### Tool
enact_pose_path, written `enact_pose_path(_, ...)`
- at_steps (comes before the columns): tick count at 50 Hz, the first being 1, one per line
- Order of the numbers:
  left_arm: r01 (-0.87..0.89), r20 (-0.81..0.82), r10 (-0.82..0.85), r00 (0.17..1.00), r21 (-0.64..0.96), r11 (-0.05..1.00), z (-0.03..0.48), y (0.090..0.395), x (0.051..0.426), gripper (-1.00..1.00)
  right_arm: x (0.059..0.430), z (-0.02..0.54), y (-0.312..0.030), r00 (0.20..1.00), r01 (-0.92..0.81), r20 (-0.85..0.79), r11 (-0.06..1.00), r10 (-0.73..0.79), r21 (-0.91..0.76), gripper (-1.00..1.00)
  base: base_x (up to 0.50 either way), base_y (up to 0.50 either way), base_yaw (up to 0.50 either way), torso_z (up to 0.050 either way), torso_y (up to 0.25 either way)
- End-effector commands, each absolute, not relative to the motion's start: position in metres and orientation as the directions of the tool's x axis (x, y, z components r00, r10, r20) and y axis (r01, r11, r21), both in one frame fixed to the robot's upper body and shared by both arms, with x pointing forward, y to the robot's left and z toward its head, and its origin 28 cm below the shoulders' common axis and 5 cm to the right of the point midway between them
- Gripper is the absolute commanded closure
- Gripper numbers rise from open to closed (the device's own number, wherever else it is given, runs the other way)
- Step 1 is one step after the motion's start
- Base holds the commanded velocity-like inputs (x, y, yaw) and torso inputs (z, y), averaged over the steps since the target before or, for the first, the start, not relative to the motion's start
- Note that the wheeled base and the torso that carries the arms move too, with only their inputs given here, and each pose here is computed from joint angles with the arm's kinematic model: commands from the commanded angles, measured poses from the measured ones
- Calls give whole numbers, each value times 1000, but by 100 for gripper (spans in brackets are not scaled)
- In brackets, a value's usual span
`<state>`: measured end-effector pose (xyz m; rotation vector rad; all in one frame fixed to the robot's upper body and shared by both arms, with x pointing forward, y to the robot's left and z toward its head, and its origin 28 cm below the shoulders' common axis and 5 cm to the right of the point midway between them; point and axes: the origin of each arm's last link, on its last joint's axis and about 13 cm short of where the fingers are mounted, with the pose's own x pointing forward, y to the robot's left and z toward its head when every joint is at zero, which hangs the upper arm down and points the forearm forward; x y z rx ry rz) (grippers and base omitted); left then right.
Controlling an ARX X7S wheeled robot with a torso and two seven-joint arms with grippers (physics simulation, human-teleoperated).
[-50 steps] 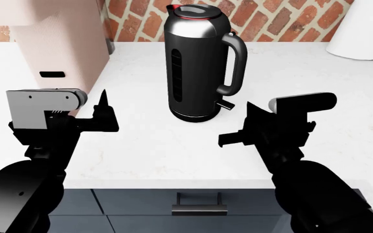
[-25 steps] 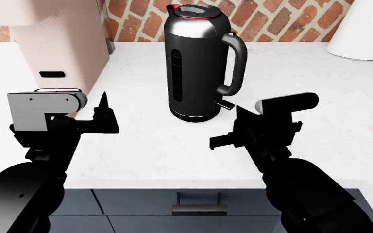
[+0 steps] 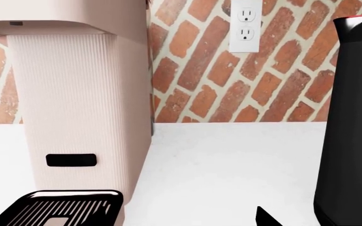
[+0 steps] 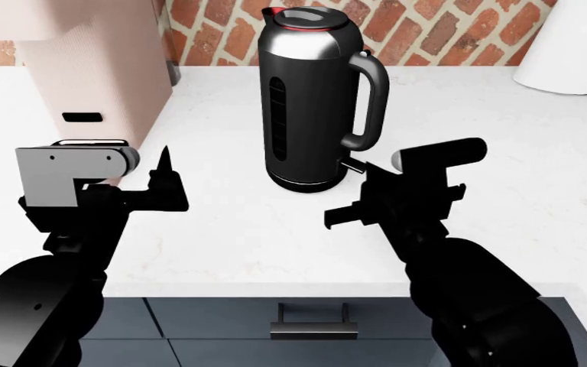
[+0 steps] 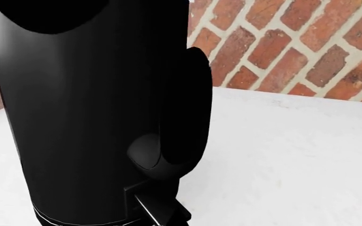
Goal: Press down the lever to turn on the electric kettle.
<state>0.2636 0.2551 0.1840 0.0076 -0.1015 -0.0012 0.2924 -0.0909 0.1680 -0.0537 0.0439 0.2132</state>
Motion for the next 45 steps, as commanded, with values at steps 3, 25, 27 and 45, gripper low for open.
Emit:
enact_pose_path(3,0,99,-1,995,5,1000,183,256,262,-100,300,167,-88,975,-215,-64,975,211,-55,100,0,0,0,0,0)
enact_pose_path(25,0,90,0,996,-1,1000,182,256,263,-100,311,166,-85,973,-218,-95,974,212,-55,100,0,0,0,0,0)
enact_pose_path(27,0,90,0,996,-1,1000,182,256,263,-100,311,165,-85,972,-220,-98,974,214,-58,100,0,0,0,0,0)
enact_pose_path(45,0,91,0,996,-2,1000,182,256,263,-100,310,156,-85,966,-240,-120,967,229,-90,100,0,0,0,0,0)
